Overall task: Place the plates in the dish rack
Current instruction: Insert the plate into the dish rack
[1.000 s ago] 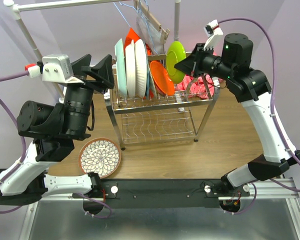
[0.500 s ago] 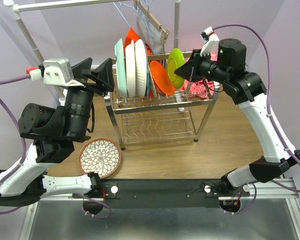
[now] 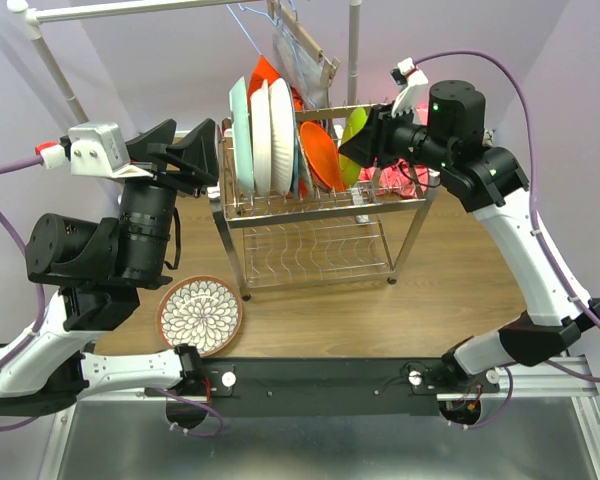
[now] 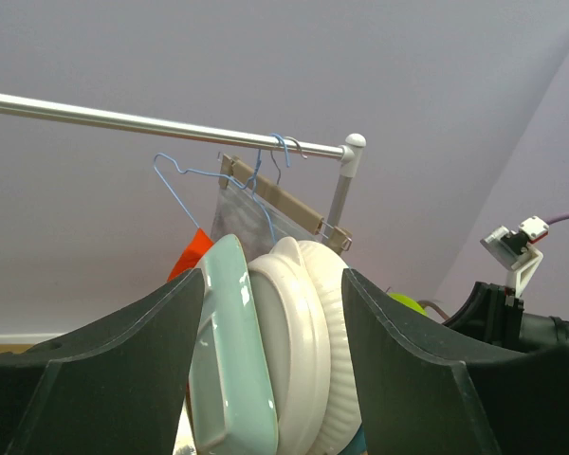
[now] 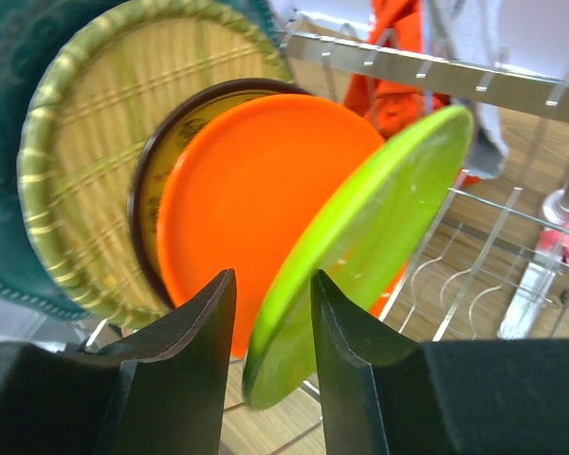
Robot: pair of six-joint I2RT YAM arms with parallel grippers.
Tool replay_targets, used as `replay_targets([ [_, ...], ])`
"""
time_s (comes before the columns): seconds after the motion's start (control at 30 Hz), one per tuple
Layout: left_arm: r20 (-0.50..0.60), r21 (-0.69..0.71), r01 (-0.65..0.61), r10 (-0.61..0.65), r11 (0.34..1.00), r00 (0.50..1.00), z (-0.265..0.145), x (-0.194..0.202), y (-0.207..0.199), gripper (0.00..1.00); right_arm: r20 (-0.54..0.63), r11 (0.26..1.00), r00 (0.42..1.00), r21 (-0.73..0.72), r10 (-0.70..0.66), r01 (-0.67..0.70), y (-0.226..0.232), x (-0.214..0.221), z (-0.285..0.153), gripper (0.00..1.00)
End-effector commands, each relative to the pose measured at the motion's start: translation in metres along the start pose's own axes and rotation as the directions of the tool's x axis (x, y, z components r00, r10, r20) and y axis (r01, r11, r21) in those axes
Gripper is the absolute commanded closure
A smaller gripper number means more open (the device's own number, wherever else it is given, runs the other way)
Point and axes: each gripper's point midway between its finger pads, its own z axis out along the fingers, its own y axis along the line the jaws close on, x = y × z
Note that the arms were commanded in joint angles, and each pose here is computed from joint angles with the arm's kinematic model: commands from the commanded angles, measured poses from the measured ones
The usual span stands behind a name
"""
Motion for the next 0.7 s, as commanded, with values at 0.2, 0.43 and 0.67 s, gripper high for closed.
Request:
replay_targets([
  [0.2, 0.003, -0.035, 0.027, -0.027, 0.999, 1.000, -0.001, -0.001, 0.007, 0.31, 0.049, 0.993, 0.993, -0.035, -0.111, 0.113, 0.025, -0.013, -0.005, 0.57],
  [0.43, 0.002, -0.035, 0.027, -0.026, 0.999, 1.000, -0.001, 0.000, 0.007, 0.31, 0.044, 0.993, 0.992, -0.003, -0.121, 0.121, 0.019, -0.008, -0.008, 0.57],
  [0.67, 0.003, -0.032, 0.020, -0.020, 0.999, 1.000, 0.000, 0.000, 0.005, 0.31, 0.081, 0.991, 0.988, 0.007, -0.131, 0.131, 0.021, -0.020, -0.015, 0.56],
])
